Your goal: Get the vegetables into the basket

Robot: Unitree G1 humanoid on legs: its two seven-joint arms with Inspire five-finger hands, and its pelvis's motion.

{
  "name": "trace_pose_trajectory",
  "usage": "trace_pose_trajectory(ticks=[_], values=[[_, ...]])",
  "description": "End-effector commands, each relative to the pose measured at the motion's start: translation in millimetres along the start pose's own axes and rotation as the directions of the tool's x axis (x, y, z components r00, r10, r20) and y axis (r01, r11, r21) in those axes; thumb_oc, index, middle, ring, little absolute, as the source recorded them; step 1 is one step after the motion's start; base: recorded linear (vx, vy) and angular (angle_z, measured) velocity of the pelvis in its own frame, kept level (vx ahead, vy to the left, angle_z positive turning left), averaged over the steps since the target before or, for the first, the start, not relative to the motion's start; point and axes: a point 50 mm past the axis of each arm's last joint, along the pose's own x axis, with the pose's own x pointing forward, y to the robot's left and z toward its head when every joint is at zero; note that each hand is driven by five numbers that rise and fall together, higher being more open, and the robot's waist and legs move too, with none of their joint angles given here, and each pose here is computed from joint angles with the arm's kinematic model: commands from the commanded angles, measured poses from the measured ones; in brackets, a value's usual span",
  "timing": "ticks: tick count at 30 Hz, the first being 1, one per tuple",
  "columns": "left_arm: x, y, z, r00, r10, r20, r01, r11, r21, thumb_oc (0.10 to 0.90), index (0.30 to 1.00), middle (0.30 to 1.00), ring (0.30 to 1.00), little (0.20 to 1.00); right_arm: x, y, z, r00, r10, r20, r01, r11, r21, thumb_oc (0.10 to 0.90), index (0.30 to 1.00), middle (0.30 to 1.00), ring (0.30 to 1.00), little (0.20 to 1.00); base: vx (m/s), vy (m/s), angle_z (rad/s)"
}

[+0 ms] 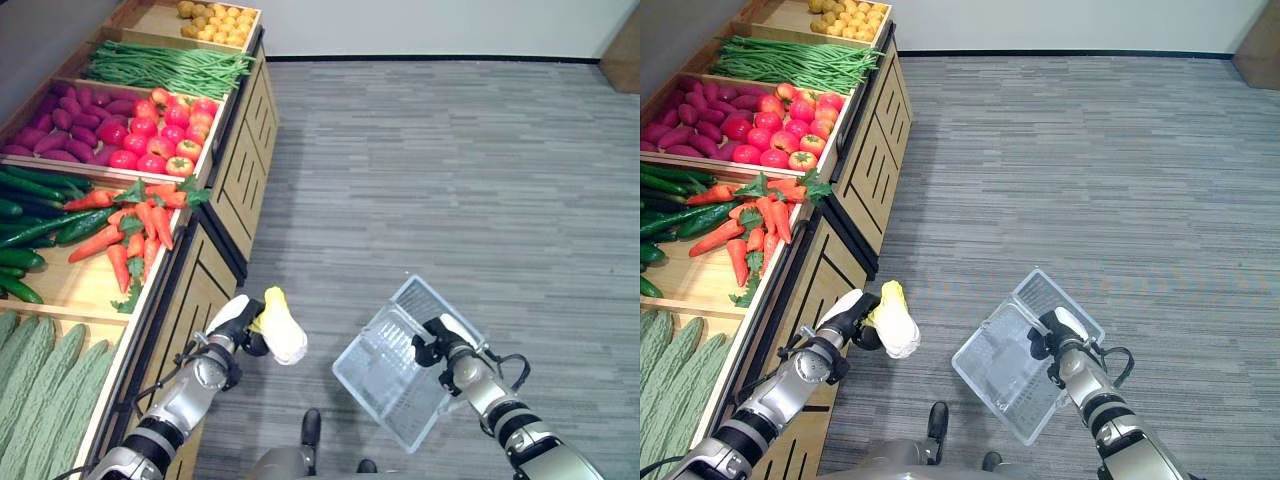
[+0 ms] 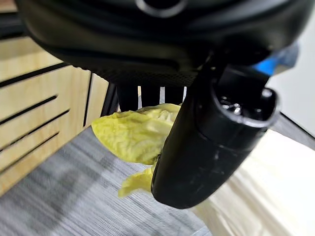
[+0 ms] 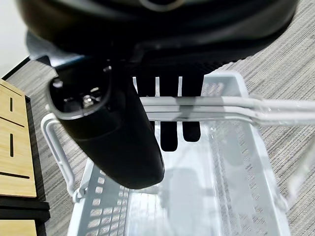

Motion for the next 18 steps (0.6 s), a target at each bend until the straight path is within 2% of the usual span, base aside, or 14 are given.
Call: trace_pose_trajectory(ticks=[1,10,18], values=[[14,40,51,0.971,0.113,0.209,-0.132,0.988,0.08,0.4,0.3,0.3,0.3,0.3,7,-56,75,0.957,-0.161,0.241,0.172,0.985,-0.024,0.4,0.3,0.3,0.3,0.3,0.0,0.0,0.0],[19,11,74,0.963,-0.01,0.271,-0.024,0.992,0.124,0.4,0.3,0.3,0.3,0.3,5,-43,122,0.931,-0.119,0.346,0.141,0.989,-0.04,0.4,0.3,0.3,0.3,0.3,0.0,-0.004,0.0],[22,1,88,0.953,-0.028,0.3,-0.006,0.994,0.113,0.4,0.3,0.3,0.3,0.3,-2,-39,153,0.898,-0.12,0.424,0.132,0.991,0.001,0.4,0.3,0.3,0.3,0.3,0.0,0.0,0.0]])
